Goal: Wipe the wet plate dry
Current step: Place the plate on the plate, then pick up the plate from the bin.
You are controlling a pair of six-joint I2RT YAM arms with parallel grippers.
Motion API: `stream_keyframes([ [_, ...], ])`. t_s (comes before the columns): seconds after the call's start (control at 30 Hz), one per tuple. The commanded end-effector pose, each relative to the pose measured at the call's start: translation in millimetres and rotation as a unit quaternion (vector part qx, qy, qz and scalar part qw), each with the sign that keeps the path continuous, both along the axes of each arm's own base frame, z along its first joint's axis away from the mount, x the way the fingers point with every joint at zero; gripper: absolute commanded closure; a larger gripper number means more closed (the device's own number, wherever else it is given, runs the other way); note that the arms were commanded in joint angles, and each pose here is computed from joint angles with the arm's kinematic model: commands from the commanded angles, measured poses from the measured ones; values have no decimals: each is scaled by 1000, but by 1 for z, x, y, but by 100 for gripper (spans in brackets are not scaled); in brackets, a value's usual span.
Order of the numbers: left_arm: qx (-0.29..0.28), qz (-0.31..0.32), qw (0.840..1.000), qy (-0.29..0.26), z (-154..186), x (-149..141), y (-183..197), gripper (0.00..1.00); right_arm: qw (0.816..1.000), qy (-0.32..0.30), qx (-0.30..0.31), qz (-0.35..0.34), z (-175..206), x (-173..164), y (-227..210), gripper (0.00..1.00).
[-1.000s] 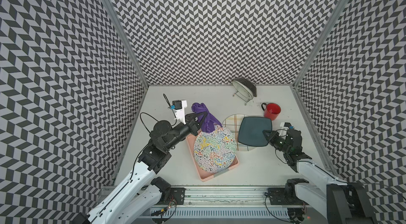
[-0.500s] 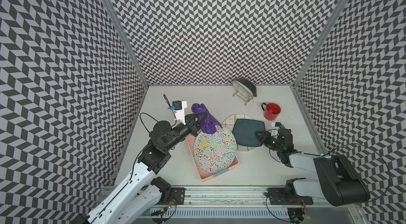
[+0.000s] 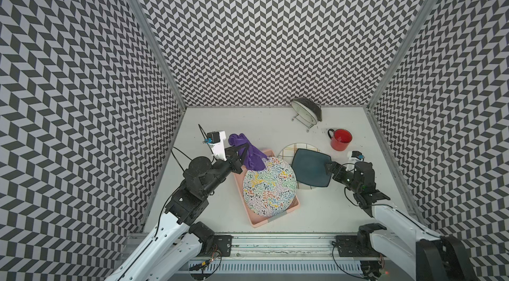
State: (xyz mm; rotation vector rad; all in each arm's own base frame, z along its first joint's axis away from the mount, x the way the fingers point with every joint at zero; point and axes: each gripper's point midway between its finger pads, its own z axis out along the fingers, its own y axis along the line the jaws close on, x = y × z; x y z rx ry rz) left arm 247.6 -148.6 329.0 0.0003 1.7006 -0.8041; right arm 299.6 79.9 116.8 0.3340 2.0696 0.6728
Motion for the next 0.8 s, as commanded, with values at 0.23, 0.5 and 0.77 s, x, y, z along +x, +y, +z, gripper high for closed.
stream_keyframes([
  [0.23, 17, 246, 959, 138, -117, 2, 89, 100, 969, -32, 42, 241, 57, -45, 118, 27],
  [0.5, -29, 252, 953, 168, -183, -1, 88, 100, 946, 11, 41, 322, 32, -60, 180, 35],
  [0.77, -63, 180, 961, 202, -228, -4, 59, 100, 922, -17, 89, 377, 59, -74, 210, 57],
])
